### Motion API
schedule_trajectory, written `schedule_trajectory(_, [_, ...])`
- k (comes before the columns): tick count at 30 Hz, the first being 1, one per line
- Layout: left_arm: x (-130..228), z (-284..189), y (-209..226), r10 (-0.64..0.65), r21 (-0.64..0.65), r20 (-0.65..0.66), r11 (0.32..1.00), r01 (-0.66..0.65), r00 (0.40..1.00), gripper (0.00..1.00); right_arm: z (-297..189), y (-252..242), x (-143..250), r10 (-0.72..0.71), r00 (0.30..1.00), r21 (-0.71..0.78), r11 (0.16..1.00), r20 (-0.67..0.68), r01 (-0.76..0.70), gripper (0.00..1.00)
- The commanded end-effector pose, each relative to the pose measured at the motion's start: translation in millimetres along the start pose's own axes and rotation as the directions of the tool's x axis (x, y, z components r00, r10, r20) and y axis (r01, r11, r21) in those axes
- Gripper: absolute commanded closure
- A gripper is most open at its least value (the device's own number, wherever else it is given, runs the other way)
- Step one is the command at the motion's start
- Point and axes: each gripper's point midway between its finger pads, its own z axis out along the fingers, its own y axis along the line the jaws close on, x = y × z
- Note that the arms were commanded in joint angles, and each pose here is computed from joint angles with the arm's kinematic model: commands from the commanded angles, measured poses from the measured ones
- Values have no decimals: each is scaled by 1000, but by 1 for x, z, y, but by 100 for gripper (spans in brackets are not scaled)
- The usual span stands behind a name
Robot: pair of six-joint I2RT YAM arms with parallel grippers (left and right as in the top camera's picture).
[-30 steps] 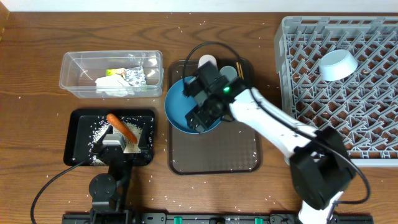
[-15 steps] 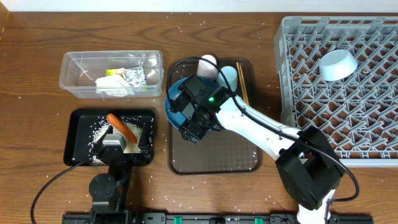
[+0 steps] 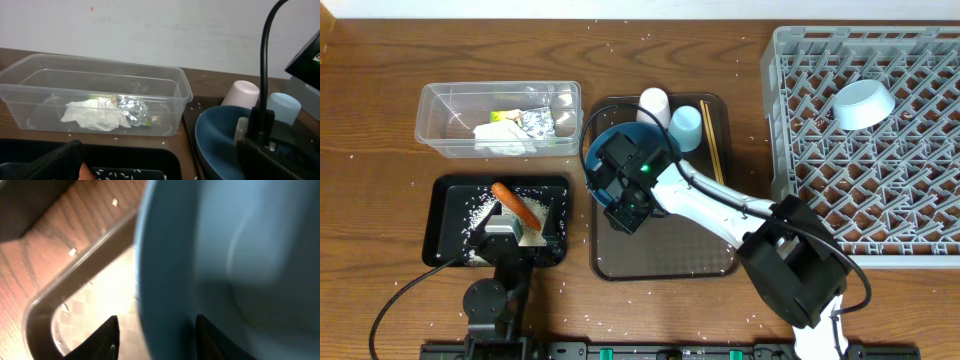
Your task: Sort waste into correct bins and load items into the dishwasher rack
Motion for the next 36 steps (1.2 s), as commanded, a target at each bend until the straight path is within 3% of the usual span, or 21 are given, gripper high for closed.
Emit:
schedule_trajectory(1, [15, 1, 0, 3, 7, -46, 1000, -3, 999, 2, 2, 6, -1, 16, 1000, -4, 1000, 1, -16, 61])
schedule_trajectory(10, [15, 1, 0, 3, 7, -46, 1000, -3, 999, 2, 4, -3, 1, 34, 999, 64, 997, -7, -33, 70])
schedule_trajectory(15, [15, 1, 0, 3, 7, -46, 1000, -3, 999, 2, 5, 1, 2, 47, 999, 62, 997, -11, -46, 84])
schedule_trajectory(26, [15, 1, 0, 3, 8, -46, 1000, -3, 999, 2, 8, 14, 4, 20, 1000, 54, 998, -22, -18, 77])
schedule_trajectory(30, [15, 1, 0, 3, 7, -46, 1000, -3, 999, 2, 8, 14, 4, 59, 998, 58, 997, -19, -57, 98])
schedule_trajectory(36, [15, 1, 0, 3, 7, -46, 1000, -3, 999, 2, 6, 13, 0, 140, 990, 59, 988, -4, -140, 99])
